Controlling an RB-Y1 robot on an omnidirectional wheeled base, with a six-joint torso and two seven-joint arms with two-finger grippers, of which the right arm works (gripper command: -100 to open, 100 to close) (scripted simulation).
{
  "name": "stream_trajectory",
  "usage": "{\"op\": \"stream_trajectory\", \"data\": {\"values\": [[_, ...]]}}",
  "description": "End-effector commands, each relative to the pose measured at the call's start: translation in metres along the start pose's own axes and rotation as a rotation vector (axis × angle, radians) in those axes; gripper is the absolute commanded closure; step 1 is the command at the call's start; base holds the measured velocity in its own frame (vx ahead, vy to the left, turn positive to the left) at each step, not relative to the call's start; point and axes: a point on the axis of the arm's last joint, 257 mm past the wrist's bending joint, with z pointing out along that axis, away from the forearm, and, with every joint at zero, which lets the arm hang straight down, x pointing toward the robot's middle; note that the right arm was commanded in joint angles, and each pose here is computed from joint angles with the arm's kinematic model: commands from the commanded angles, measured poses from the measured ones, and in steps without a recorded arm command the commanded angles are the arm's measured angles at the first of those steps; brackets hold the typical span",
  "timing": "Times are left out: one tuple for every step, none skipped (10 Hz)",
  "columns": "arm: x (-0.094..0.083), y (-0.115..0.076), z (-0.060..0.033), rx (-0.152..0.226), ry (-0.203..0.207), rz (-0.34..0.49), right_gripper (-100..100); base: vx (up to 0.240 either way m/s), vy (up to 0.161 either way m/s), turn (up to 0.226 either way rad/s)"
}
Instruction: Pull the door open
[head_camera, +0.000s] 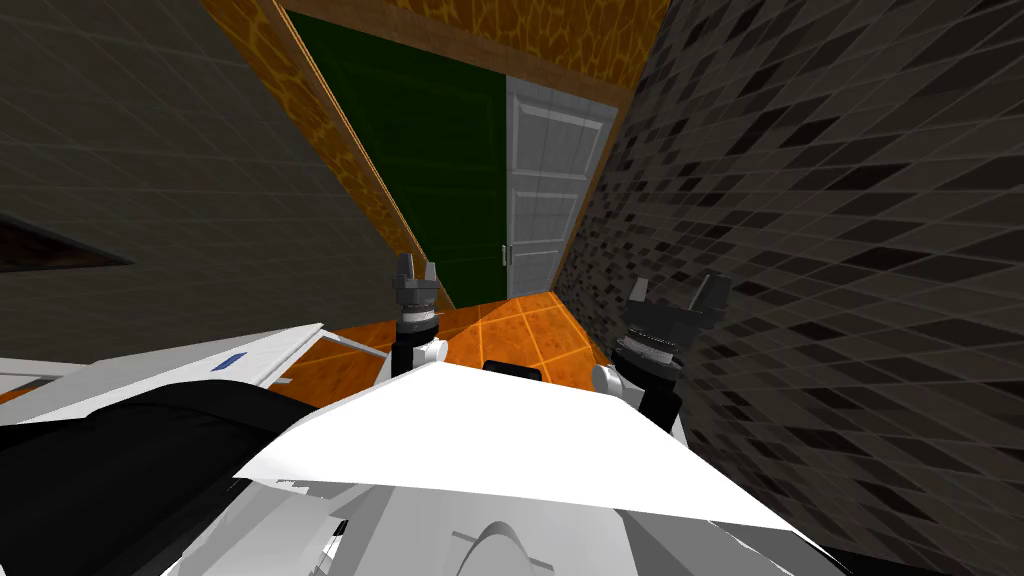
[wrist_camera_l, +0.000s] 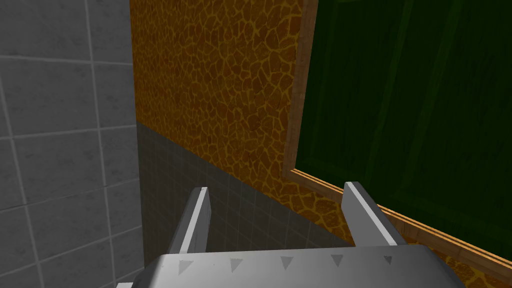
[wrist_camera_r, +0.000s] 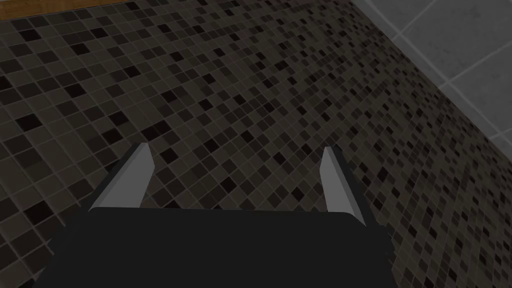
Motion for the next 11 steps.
{"op": "stream_trajectory", "data": {"values": [[0.001,-0.012,-0.0042,0.022,0.004,0.049,-100,0.071,0.0,0.116],[0.001,-0.016,-0.0055,0.028,0.005,0.063,-100,0.123,0.037,0.057],[0.002,-0.023,-0.0081,0.041,0.006,0.092,-100,0.124,0.028,0.037],[0.002,-0.031,-0.0114,0.057,0.007,0.126,-100,0.141,0.017,0.091],[0.003,-0.036,-0.0134,0.066,0.007,0.146,-100,0.144,0.021,0.066],[0.004,-0.046,-0.0177,0.085,0.006,0.186,-100,0.143,0.027,0.083],[0.004,-0.051,-0.0199,0.095,0.006,0.206,-100,0.134,0.02,0.068],[0.005,-0.064,-0.0254,0.118,0.003,0.255,-100,0.152,0.013,0.1],[0.005,-0.07,-0.0284,0.13,0.002,0.28,-100,0.156,0.025,0.094],[0.005,-0.076,-0.0315,0.142,0.0,0.304,-100,0.111,0.035,0.064],[0.006,-0.082,-0.0346,0.154,-0.002,0.329,-100,0.079,0.027,0.065]]}}
